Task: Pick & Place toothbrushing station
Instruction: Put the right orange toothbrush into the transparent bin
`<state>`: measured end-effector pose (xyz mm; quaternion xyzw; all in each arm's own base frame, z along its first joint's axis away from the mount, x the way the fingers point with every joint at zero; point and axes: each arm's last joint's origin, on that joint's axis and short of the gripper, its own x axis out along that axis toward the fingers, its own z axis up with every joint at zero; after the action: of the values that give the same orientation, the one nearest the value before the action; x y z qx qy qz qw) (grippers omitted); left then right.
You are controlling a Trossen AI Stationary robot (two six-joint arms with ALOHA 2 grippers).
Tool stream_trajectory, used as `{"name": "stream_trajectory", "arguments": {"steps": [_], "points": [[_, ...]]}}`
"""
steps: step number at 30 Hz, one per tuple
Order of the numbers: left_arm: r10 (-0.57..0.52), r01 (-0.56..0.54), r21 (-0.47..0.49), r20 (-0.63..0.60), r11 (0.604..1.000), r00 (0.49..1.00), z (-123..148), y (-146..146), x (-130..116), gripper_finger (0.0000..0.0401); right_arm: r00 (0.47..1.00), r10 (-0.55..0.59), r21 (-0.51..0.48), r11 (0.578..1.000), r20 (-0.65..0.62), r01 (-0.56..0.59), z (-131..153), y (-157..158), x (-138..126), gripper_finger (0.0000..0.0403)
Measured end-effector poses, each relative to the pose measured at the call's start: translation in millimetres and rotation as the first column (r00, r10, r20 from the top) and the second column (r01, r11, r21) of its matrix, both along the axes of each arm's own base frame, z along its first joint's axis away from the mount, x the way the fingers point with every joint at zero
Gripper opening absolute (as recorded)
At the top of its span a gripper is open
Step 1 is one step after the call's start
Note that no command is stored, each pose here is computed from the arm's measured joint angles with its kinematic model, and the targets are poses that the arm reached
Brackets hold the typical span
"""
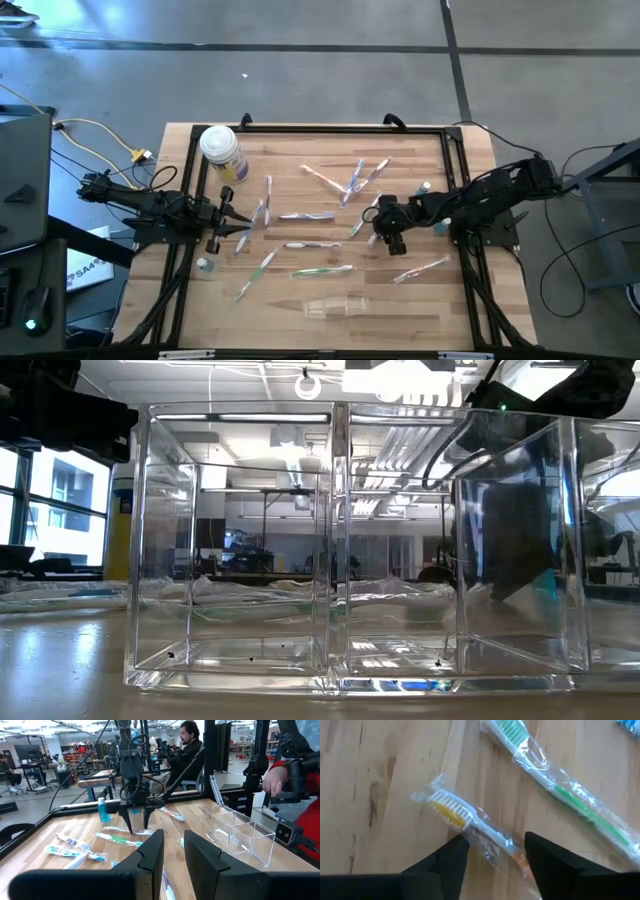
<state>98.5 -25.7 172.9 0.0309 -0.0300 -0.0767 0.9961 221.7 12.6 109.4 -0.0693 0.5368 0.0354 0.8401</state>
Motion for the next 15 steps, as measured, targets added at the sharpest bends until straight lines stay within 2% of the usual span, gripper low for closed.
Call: {"name": "stream_trajectory", "arguments": {"steps": [12, 15], "points": [[0.000, 0.000, 0.000, -0.002, 1.000, 1.000, -0.2, 0.0, 0.0, 0.0077, 1.000, -0.001, 0.038, 0.999, -0.017, 0.002, -1.2, 1.8, -1.6, 0.0026], [0.000, 0.000, 0.000, -0.002, 1.000, 1.000, -0.2, 0.0, 0.0, 0.0077, 1.000, -0.004, 0.034, 0.999, -0.017, 0.005, -1.2, 1.7, -1.7, 0.0013]]}}
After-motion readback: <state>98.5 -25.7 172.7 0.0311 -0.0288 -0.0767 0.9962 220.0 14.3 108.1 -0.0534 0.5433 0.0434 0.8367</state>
